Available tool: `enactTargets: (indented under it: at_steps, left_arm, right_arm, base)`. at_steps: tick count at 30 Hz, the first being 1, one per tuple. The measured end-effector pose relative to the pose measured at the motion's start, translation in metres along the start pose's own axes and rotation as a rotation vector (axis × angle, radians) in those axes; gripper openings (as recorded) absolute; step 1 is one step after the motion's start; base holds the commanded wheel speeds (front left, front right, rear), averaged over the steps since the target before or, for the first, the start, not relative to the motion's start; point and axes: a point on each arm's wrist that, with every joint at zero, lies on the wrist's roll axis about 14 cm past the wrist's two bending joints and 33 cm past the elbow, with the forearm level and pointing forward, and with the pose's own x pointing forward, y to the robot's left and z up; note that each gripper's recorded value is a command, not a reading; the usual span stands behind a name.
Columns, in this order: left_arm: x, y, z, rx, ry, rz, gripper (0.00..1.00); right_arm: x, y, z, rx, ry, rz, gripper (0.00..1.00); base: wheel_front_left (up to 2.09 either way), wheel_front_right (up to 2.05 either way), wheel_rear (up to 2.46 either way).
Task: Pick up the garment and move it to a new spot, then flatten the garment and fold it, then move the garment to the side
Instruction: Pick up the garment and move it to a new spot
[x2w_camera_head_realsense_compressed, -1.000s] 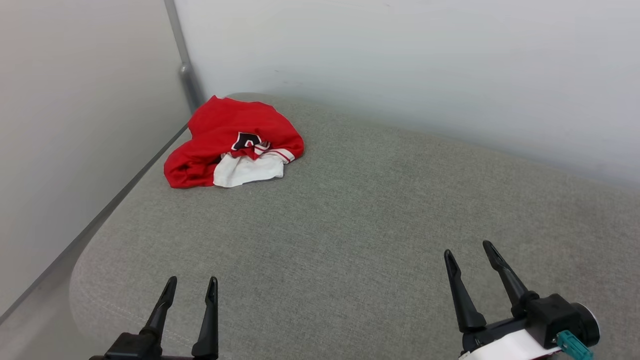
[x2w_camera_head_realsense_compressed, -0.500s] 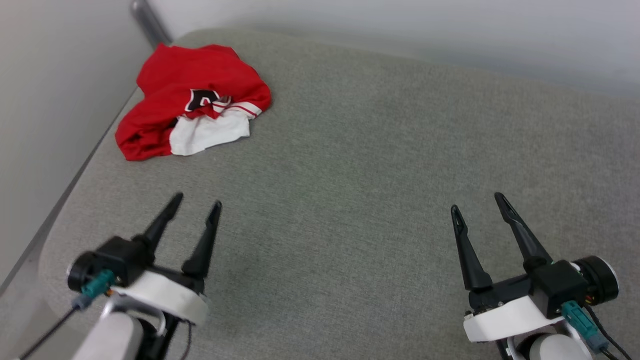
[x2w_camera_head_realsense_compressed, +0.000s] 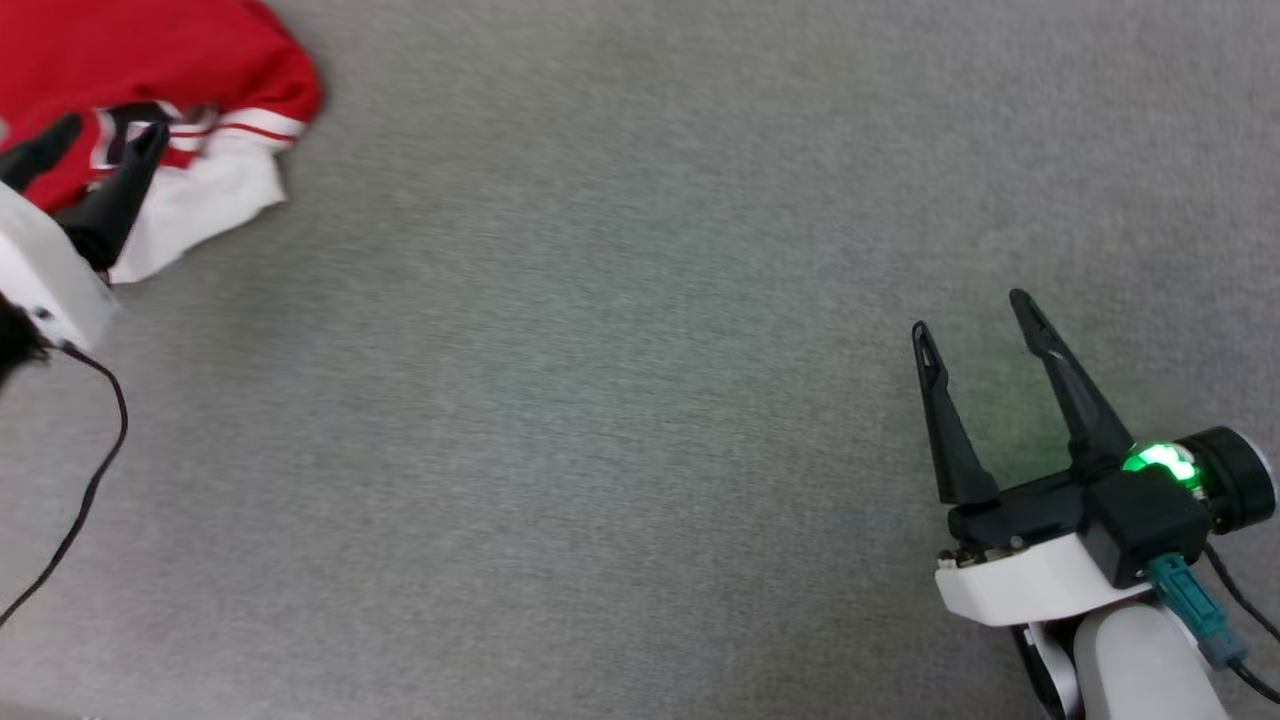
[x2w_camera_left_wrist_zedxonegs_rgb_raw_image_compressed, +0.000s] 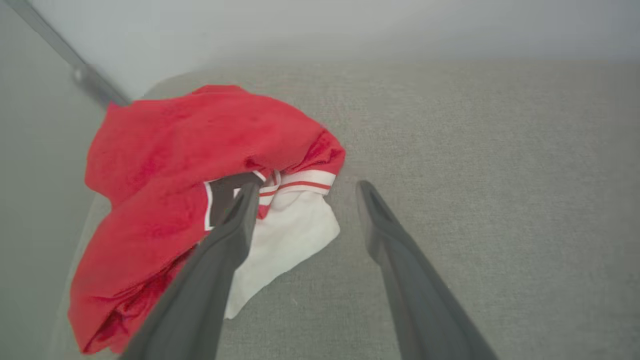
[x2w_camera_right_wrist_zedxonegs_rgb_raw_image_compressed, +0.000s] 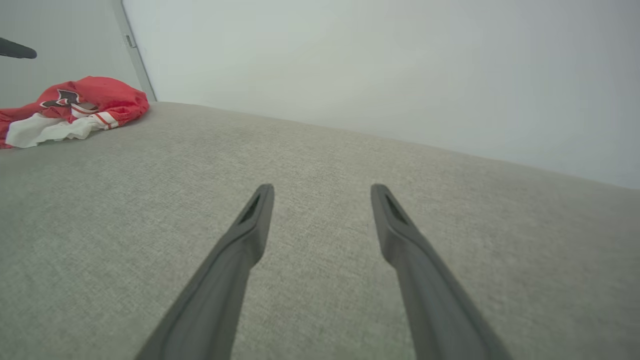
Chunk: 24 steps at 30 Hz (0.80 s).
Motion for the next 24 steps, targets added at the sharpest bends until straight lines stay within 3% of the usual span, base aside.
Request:
enactTargets:
  at_steps: [3, 13, 21, 22, 23, 24]
  left_arm:
    - [0.021, 0.0, -0.009, -0.08, 0.154, -0.032, 1.0]
    - [0.06, -0.005, -0.067, -0.186, 0.547, -0.083, 1.0]
    - [0.08, -0.008, -0.096, -0.225, 0.625, -0.067, 1.0]
    - [0.081, -0.008, -0.098, -0.221, 0.631, -0.067, 0.44]
    - [0.081, -0.008, -0.099, -0.221, 0.634, -0.065, 0.0]
    - [0.081, -0.008, -0.099, -0.223, 0.63, -0.064, 0.0]
  right_arm:
    - [-0.003, -0.013, -0.013, -0.004, 0.03, -0.032, 1.0]
    - [-0.012, -0.039, -0.044, -0.006, 0.099, -0.1, 1.0]
    - [-0.011, -0.047, -0.05, -0.006, 0.106, -0.117, 1.0]
    - [-0.012, -0.047, -0.051, -0.007, 0.107, -0.118, 1.0]
    - [-0.012, -0.048, -0.051, -0.008, 0.107, -0.12, 1.0]
    - [-0.012, -0.048, -0.05, -0.009, 0.107, -0.121, 1.0]
  base:
    - [0.0, 0.0, 0.0]
    - [0.0, 0.0, 0.0]
    - [0.0, 0.0, 0.0]
    - [0.0, 0.0, 0.0]
    - [0.0, 0.0, 0.0]
    - [0.0, 0.0, 0.0]
